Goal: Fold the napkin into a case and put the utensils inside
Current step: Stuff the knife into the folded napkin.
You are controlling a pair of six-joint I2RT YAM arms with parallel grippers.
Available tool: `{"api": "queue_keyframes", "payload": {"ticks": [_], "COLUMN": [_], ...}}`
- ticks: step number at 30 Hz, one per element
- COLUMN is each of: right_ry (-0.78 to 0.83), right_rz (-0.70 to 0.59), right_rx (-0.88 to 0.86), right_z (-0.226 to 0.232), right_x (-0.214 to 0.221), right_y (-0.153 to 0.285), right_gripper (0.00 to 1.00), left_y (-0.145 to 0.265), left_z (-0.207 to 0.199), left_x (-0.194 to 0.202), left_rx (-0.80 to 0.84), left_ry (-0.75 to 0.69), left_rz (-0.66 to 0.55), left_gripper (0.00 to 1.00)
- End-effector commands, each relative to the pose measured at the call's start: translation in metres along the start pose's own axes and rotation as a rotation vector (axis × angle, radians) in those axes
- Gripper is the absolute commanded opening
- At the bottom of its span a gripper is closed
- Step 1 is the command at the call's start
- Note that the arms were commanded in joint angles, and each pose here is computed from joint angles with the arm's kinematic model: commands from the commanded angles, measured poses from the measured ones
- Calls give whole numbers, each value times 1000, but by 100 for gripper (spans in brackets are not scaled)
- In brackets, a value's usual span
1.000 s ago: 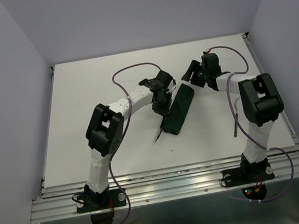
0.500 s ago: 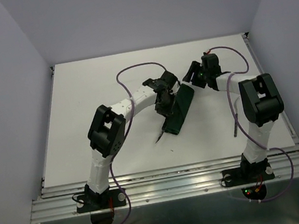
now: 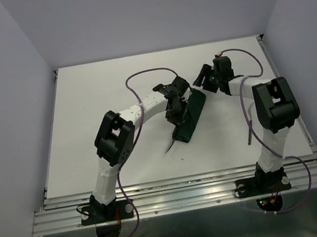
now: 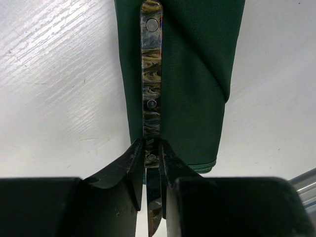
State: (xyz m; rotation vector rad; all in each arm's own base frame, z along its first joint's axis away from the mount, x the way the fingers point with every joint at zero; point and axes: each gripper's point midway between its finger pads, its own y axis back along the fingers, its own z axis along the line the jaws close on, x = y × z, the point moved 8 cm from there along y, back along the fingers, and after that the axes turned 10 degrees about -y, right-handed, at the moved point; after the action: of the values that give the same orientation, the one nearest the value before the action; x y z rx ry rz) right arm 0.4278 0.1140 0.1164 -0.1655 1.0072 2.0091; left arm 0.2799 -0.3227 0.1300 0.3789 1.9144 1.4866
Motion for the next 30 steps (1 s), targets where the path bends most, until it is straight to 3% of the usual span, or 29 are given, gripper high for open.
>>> {"api": "queue_keyframes", "payload": {"ticks": [1,14,30], "right_ry": [16,20,-33], "right_rz": [-24,-2,100], "right_rx": [-39,-79,-118], "right_z": [12,18,4], "right_x": [-13,-16,10], "right_y": [-4,-13,-18], "right_gripper": [64,64,63], "left_y": [0,-6,-15], "left_z": [-4,-5,-9], "left_x": [-7,-9,-26], "left_rx": [12,13,38], "left_ry": [-19,-9,-2], "left_rz": [3,8,-6], "left_gripper": [0,0,0]}}
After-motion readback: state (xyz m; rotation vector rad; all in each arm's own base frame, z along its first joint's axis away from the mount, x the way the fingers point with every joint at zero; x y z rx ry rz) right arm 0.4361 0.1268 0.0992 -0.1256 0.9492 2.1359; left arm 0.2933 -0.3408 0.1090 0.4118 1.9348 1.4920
